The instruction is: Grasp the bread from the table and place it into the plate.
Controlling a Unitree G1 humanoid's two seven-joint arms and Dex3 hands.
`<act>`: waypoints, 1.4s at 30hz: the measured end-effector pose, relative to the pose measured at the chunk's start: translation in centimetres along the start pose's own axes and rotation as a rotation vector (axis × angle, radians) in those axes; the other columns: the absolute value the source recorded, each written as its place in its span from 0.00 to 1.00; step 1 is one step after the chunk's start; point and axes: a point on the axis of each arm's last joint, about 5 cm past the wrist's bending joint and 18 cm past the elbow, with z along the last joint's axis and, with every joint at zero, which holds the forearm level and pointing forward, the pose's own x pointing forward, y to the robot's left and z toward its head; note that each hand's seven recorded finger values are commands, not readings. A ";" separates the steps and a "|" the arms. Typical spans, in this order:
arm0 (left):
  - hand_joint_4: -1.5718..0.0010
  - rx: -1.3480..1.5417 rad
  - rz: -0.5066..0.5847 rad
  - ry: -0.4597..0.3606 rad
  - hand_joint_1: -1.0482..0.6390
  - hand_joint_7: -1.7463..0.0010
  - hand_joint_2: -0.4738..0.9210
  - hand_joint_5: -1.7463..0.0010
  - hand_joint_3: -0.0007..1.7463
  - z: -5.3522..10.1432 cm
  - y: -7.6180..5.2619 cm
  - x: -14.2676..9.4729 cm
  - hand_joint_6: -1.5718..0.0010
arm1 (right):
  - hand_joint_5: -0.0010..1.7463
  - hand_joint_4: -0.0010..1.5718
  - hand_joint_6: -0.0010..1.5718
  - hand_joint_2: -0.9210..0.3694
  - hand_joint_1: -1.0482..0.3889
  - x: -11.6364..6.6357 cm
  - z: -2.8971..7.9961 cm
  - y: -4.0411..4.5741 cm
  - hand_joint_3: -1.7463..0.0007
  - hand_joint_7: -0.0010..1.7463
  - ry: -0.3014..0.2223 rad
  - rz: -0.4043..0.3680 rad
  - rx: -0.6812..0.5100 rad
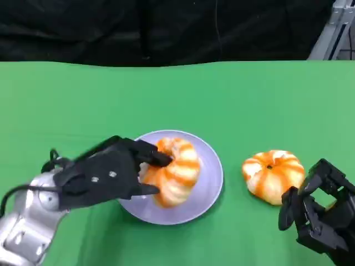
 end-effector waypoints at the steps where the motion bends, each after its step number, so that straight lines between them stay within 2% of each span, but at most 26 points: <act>1: 0.68 0.079 -0.028 0.021 0.09 1.00 1.00 1.00 0.27 0.2 0.3 0.2 0.64 | 1.00 0.57 0.43 0.37 0.62 0.0 0.0 -0.01 0.27 0.95 0.000 -0.001 0.000; 5: 0.68 0.221 -0.112 0.074 0.03 1.00 1.00 0.99 0.35 0.6 0.7 1.0 0.67 | 1.00 0.57 0.43 0.37 0.62 0.0 0.0 -0.01 0.27 0.95 0.001 -0.001 0.000; 9: 0.58 0.216 -0.140 0.095 0.02 1.00 1.00 0.95 0.39 0.9 0.9 1.9 0.76 | 1.00 0.57 0.43 0.36 0.62 0.0 0.0 0.01 0.27 0.95 0.001 0.000 0.000; 12: 0.69 0.223 -0.137 0.103 0.02 0.96 1.00 0.99 0.38 1.1 0.9 2.3 0.62 | 1.00 0.57 0.44 0.36 0.62 0.0 0.0 0.02 0.27 0.95 0.001 0.000 0.000; 13: 0.76 0.232 -0.132 0.108 0.02 0.96 1.00 0.99 0.37 1.2 0.9 2.4 0.57 | 1.00 0.57 0.44 0.36 0.62 0.0 0.0 0.03 0.28 0.95 0.001 0.000 0.000; 16: 0.87 0.239 -0.100 0.109 0.02 0.97 1.00 1.00 0.36 1.1 0.9 2.5 0.54 | 1.00 0.57 0.43 0.36 0.62 0.0 0.0 0.03 0.28 0.96 0.002 -0.004 -0.001; 18: 0.89 0.239 -0.089 0.107 0.01 0.97 1.00 1.00 0.36 1.0 0.8 2.5 0.52 | 1.00 0.57 0.43 0.36 0.61 0.0 0.0 0.05 0.28 0.96 0.002 -0.005 -0.001; 21: 0.84 0.253 -0.075 0.102 0.01 0.98 1.00 0.98 0.37 0.7 0.7 2.5 0.52 | 1.00 0.57 0.43 0.35 0.62 0.0 0.0 0.05 0.29 0.95 0.002 -0.005 -0.001; 23: 0.73 0.278 -0.070 0.098 0.01 0.99 1.00 0.96 0.39 0.7 0.6 2.5 0.68 | 1.00 0.57 0.43 0.35 0.61 0.0 0.0 0.05 0.29 0.95 0.002 -0.004 -0.001; 25: 0.69 0.297 -0.076 0.085 0.01 1.00 1.00 0.96 0.40 0.7 0.5 2.5 0.72 | 1.00 0.57 0.43 0.35 0.61 0.0 0.0 0.05 0.29 0.95 0.002 -0.004 -0.001; 26: 0.61 0.302 -0.077 0.083 0.01 1.00 1.00 0.95 0.41 0.8 0.5 2.6 0.83 | 1.00 0.57 0.43 0.36 0.61 0.0 0.0 0.05 0.29 0.95 0.002 -0.004 -0.001; 27: 0.57 0.315 -0.078 0.083 0.00 1.00 1.00 0.94 0.41 0.8 0.5 2.6 0.87 | 1.00 0.57 0.43 0.36 0.61 0.0 0.0 0.05 0.29 0.95 0.002 -0.004 -0.001; 31: 0.53 0.367 -0.067 0.084 0.00 1.00 1.00 0.95 0.41 0.8 0.3 2.6 0.91 | 1.00 0.57 0.44 0.36 0.61 0.0 0.0 0.06 0.29 0.95 0.002 -0.004 -0.001; 33: 0.59 0.374 -0.064 0.083 0.00 0.98 1.00 0.98 0.43 0.8 0.3 2.6 0.84 | 1.00 0.57 0.44 0.36 0.61 0.0 0.0 0.06 0.28 0.95 0.002 -0.004 -0.001; 35: 0.78 0.384 -0.062 0.079 0.00 0.96 1.00 1.00 0.42 0.9 0.3 2.6 0.65 | 1.00 0.57 0.44 0.35 0.62 0.0 0.0 0.06 0.28 0.95 0.002 -0.004 -0.001; 36: 0.81 0.390 -0.062 0.076 0.00 0.96 1.00 1.00 0.42 0.9 0.2 2.6 0.61 | 1.00 0.57 0.44 0.35 0.62 0.0 0.0 0.07 0.28 0.95 0.002 -0.005 -0.001; 39: 0.88 0.384 -0.063 0.069 0.00 0.96 1.00 1.00 0.41 0.9 0.2 2.6 0.54 | 1.00 0.57 0.43 0.35 0.62 0.0 0.0 0.10 0.28 0.95 0.002 -0.004 -0.002; 42: 0.86 0.351 -0.053 0.057 0.00 0.96 1.00 0.98 0.40 0.9 0.3 2.6 0.50 | 1.00 0.57 0.43 0.35 0.62 0.0 0.0 0.10 0.28 0.96 0.002 -0.004 -0.001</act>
